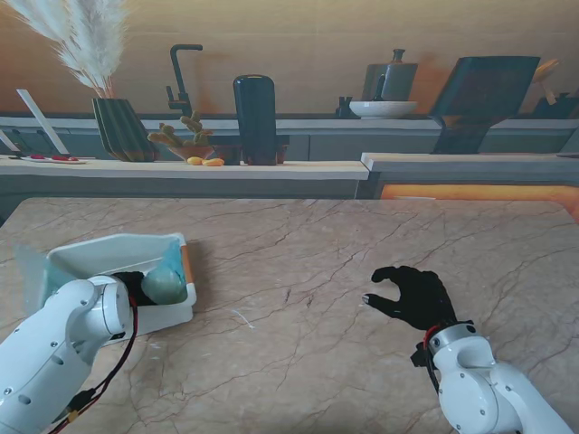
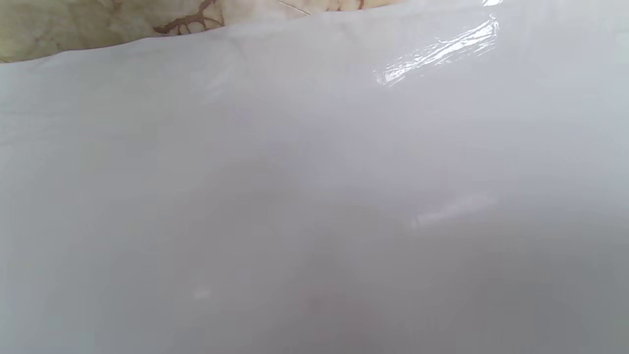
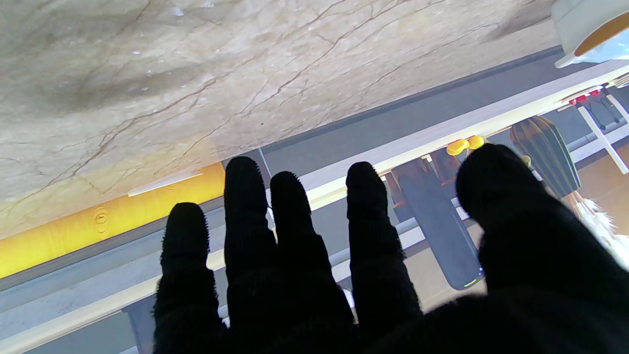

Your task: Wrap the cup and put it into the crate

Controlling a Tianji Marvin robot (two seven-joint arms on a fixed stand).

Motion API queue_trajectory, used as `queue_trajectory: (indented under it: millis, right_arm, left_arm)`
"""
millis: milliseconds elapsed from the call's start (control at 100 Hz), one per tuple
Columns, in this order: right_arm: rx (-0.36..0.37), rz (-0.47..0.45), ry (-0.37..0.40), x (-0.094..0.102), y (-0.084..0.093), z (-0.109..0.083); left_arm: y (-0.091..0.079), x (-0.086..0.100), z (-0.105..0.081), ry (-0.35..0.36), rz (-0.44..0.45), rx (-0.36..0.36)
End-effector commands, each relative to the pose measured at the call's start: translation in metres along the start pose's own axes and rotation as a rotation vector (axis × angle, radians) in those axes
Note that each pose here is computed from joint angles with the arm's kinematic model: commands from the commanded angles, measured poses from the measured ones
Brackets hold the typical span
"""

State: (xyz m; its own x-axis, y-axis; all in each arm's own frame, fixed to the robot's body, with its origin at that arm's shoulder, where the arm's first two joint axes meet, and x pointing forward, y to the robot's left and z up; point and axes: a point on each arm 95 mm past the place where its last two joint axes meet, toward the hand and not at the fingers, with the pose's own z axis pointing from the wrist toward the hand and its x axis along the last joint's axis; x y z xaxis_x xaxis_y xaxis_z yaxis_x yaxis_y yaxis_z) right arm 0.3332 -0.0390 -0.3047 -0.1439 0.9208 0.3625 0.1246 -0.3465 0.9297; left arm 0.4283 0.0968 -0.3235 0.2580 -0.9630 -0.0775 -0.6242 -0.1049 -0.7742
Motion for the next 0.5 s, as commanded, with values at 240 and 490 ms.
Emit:
queue_trajectory:
  millis: [240, 490]
  right_arm:
    - [-0.006, 0.007, -0.008, 0.000, -0.002, -0.003]
    - [-0.006, 0.007, -0.007, -0.001, -0.002, -0.002]
  left_arm:
    - [0.013, 0.000, -0.007, -0.002, 0.019, -0.066]
    - [0.010, 0.000, -0.012, 0.017, -0.018, -0.010]
